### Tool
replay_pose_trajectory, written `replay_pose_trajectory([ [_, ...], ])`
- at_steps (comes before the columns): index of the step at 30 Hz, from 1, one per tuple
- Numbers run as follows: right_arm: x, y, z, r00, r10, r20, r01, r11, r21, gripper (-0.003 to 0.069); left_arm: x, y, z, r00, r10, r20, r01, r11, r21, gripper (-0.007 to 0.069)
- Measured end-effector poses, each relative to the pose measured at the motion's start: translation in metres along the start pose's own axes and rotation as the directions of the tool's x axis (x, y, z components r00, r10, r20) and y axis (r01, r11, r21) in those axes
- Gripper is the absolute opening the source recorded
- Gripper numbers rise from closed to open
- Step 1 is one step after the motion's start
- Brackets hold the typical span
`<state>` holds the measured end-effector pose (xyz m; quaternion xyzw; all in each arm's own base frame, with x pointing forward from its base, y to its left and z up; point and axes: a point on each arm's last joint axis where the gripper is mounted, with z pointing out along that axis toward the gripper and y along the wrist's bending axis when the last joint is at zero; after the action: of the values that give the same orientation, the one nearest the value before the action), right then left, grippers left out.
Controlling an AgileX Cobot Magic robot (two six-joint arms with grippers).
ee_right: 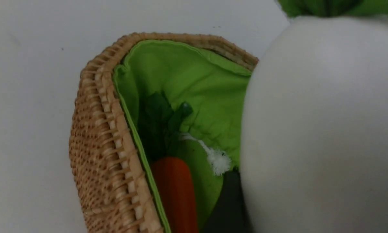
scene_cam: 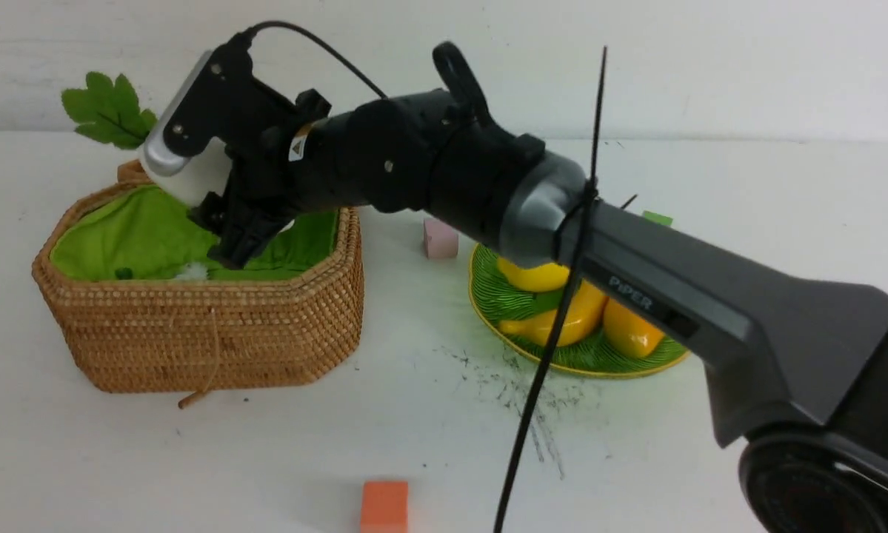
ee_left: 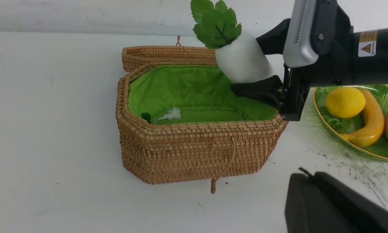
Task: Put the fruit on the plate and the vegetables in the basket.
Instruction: Take a daikon with your right arm and place it on the basket on the left, then take a chayote with your right arm and place it on the basket on the left.
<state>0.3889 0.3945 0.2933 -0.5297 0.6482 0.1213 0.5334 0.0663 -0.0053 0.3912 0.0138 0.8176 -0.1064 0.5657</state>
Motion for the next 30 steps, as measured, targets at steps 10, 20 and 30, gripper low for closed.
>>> replay_pose_trajectory([
  [10,-0.038,-0.011,-0.058,0.998,0.014,-0.062,-0.018,0.998,-0.062,0.056,0.002,-0.004,0.0,1.0,0.016,-0.024,-0.015,0.999,0.043,0.0004],
  [20,-0.071,-0.046,-0.211,0.889,0.216,-0.403,-0.164,0.974,0.158,0.0041,0.009,-0.025,-0.004,0.99,0.127,-0.063,-0.104,0.951,0.29,0.0006],
  [30,0.051,-0.116,-0.274,0.487,0.778,-0.397,-0.494,0.62,0.609,-0.0005,0.008,-0.053,-0.018,0.975,0.216,0.049,-0.203,0.783,0.588,0.0008],
])
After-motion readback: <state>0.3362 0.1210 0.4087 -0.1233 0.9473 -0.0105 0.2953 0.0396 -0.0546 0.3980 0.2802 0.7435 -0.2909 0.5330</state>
